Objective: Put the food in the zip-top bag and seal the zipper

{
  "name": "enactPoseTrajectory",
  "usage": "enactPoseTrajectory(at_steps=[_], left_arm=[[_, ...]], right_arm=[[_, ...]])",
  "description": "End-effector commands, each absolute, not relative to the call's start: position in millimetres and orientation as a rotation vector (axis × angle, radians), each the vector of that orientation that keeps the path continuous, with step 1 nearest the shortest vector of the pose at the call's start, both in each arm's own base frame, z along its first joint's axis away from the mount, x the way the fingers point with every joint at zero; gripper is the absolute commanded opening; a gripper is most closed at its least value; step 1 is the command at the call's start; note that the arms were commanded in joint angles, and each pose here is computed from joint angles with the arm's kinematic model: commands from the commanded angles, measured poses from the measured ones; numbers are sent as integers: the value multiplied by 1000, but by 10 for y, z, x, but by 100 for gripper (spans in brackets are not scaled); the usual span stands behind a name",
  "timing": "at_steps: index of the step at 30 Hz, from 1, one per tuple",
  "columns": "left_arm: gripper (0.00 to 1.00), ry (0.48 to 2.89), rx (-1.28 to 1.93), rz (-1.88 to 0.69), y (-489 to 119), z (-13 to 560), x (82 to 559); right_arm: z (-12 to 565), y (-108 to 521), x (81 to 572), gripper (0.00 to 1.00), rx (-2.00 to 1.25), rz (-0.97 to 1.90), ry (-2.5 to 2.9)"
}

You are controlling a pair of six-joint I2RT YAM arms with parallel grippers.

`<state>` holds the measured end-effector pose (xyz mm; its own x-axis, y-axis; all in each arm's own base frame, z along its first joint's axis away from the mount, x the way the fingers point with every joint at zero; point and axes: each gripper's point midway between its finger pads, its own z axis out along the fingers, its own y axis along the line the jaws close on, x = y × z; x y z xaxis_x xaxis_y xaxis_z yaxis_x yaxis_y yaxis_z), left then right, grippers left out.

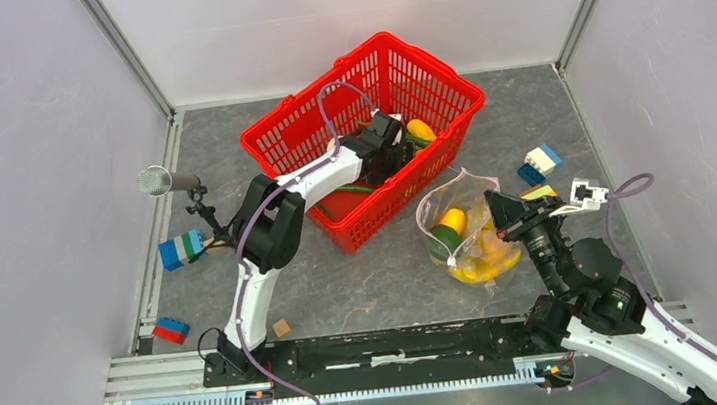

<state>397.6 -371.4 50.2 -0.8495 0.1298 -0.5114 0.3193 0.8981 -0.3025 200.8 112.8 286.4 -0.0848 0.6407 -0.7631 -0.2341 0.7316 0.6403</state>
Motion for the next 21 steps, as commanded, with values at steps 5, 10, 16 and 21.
enactPoseTrajectory(at_steps=[5, 10, 16, 21], left_arm=[[83, 2523, 237, -556, -3903, 531, 3954], [85, 2467, 320, -628, -4113, 861, 3780], [83, 2543, 328, -562, -4112, 503, 3745], [80, 2561, 340, -446, -4041, 255, 3724]], right_arm=[[3089, 1058, 1977, 7, 375, 778, 1435], [3067, 1032, 1973, 7, 383, 772, 1434], [3064, 1059, 1972, 7, 374, 779, 1440], [3059, 1052, 1967, 7, 375, 779, 1440]])
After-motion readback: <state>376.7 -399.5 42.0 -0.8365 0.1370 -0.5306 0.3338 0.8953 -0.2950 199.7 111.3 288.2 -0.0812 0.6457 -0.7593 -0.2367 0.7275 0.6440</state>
